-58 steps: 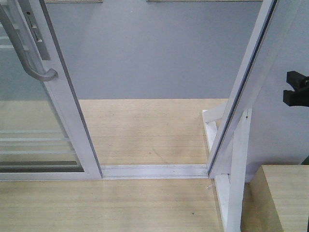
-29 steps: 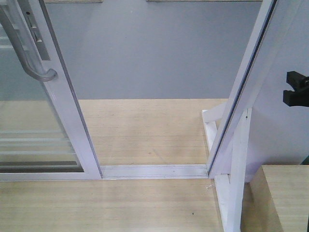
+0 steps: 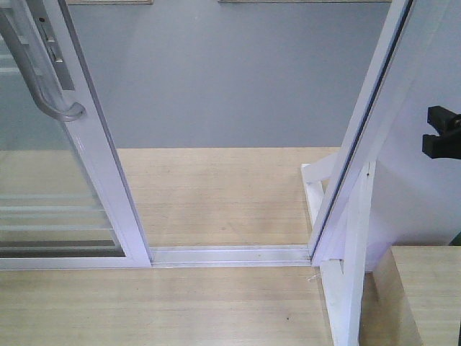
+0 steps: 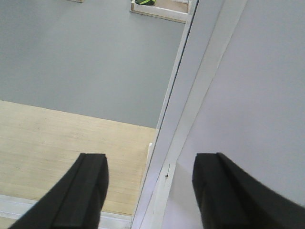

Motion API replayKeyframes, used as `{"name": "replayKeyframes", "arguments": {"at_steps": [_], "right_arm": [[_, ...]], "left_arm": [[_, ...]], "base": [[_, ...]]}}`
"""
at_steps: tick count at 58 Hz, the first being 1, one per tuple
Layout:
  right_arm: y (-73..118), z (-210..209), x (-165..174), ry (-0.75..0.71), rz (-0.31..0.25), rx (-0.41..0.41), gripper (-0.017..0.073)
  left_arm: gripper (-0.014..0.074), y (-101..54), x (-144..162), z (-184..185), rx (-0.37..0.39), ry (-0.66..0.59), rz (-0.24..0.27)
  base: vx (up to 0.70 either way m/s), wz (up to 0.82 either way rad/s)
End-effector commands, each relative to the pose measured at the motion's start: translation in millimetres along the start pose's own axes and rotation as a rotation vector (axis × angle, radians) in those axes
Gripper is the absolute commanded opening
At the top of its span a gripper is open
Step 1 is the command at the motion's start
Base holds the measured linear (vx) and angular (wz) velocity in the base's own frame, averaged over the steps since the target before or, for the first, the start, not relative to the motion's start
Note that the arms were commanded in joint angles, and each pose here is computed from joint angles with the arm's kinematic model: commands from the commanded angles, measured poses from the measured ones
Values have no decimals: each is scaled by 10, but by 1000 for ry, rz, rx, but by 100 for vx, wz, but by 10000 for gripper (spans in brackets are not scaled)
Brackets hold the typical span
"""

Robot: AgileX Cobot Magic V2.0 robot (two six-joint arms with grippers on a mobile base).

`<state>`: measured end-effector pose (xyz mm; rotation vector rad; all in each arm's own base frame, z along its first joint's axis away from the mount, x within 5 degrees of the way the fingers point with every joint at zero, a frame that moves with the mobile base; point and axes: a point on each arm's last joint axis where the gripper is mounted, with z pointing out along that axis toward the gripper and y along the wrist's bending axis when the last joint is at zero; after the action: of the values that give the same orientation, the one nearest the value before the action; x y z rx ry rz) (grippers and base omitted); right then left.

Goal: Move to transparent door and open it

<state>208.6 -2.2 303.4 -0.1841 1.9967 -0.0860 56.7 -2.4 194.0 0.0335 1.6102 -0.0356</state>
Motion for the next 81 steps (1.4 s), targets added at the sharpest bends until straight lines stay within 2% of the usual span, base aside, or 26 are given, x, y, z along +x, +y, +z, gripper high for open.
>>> {"name": "replayKeyframes", "arguments": {"at_steps": [1, 5, 10, 18, 21, 29, 43, 47, 53, 56, 64, 81], "right_arm": [[-61, -72, -142, -115, -12, 55, 433], [-56, -161, -91, -149, -10, 72, 371], [-38, -303, 17, -203, 57, 87, 254], [24, -573, 287, -275, 140, 91, -12], [48, -679, 379, -307, 156, 92, -15], [117, -838, 704, -352, 136, 101, -9], [188, -972, 1221, -433, 158, 157, -6], [210, -977, 1353, -456, 177, 166, -6], [246, -970, 1528, -524, 243, 155, -6], [250, -968, 1542, -498, 258, 149, -6], [247, -961, 1537, -495, 218, 160, -6], [248, -955, 1545, -484, 229, 157, -6]], "left_arm": [[-8, -6, -35, 11, 9, -60, -2], [-8, -6, -35, 11, 9, -60, -2], [-8, -6, -35, 11, 9, -60, -2], [-6, -6, -35, 11, 9, -61, -2], [-8, -6, -35, 11, 9, -61, -2], [-7, -6, -35, 11, 9, -61, -2], [-6, -6, -35, 11, 9, -61, -2], [-6, -6, -35, 11, 9, -61, -2], [-6, -6, -35, 11, 9, -61, -2], [-6, -6, -35, 11, 9, -61, -2], [-6, -6, -38, 9, 9, -65, -2], [-6, -6, -38, 8, 9, -66, -2]], "base": [[0, 0], [0, 0], [0, 0], [0, 0], [0, 0], [0, 0], [0, 0], [0, 0], [0, 0], [0, 0], [0, 0], [0, 0]]}}
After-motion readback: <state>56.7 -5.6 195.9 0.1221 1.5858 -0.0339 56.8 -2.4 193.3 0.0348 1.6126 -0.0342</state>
